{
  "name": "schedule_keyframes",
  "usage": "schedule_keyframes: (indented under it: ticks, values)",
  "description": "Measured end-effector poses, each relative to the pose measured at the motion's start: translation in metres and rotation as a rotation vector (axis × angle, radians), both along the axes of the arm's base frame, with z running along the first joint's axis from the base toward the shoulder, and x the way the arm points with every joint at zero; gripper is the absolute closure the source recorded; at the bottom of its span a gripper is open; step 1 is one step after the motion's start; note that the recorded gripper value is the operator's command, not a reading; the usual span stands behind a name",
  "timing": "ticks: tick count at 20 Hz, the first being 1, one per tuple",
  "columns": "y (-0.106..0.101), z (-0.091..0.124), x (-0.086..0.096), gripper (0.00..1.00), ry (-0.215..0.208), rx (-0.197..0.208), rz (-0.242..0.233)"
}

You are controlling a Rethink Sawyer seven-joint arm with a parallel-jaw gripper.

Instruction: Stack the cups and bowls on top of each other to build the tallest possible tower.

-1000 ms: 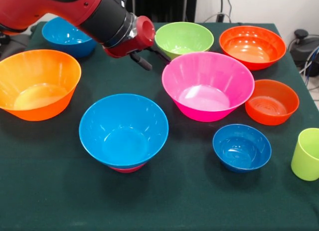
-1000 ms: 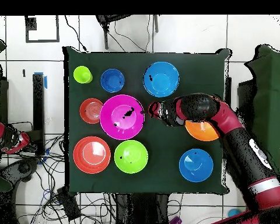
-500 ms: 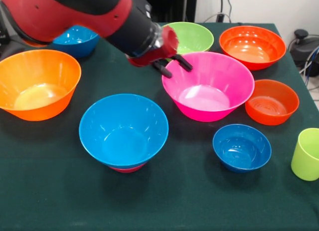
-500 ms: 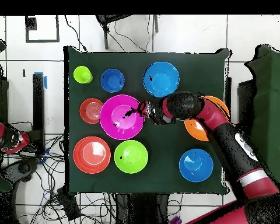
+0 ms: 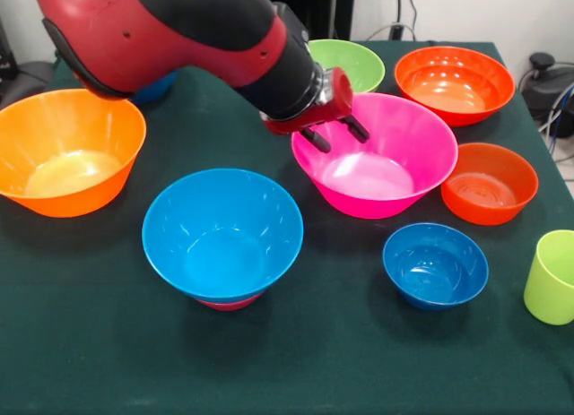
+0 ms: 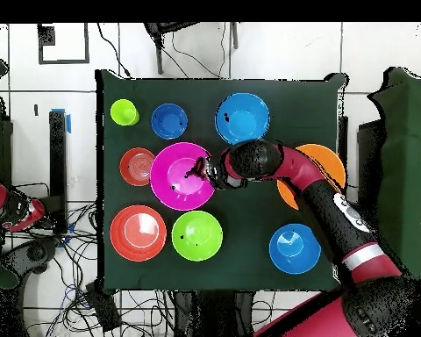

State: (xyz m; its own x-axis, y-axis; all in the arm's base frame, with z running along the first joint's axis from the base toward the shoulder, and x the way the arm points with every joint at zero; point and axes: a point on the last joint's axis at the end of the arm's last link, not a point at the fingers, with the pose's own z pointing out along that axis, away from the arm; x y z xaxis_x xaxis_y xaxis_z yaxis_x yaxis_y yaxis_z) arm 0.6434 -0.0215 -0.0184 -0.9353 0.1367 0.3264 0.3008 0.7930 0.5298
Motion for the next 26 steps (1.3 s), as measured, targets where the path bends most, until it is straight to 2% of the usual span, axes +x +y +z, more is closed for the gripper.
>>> schedule_keyframes:
  ticks: [4, 9, 26]
  values:
    - [0.001, -0.009, -0.007, 0.0, 0.012, -0.028, 0.017]
    - [-0.005, -0.014, -0.011, 0.0, 0.023, -0.04, 0.015]
    - [-0.006, -0.013, -0.011, 0.0, 0.025, -0.04, 0.011]
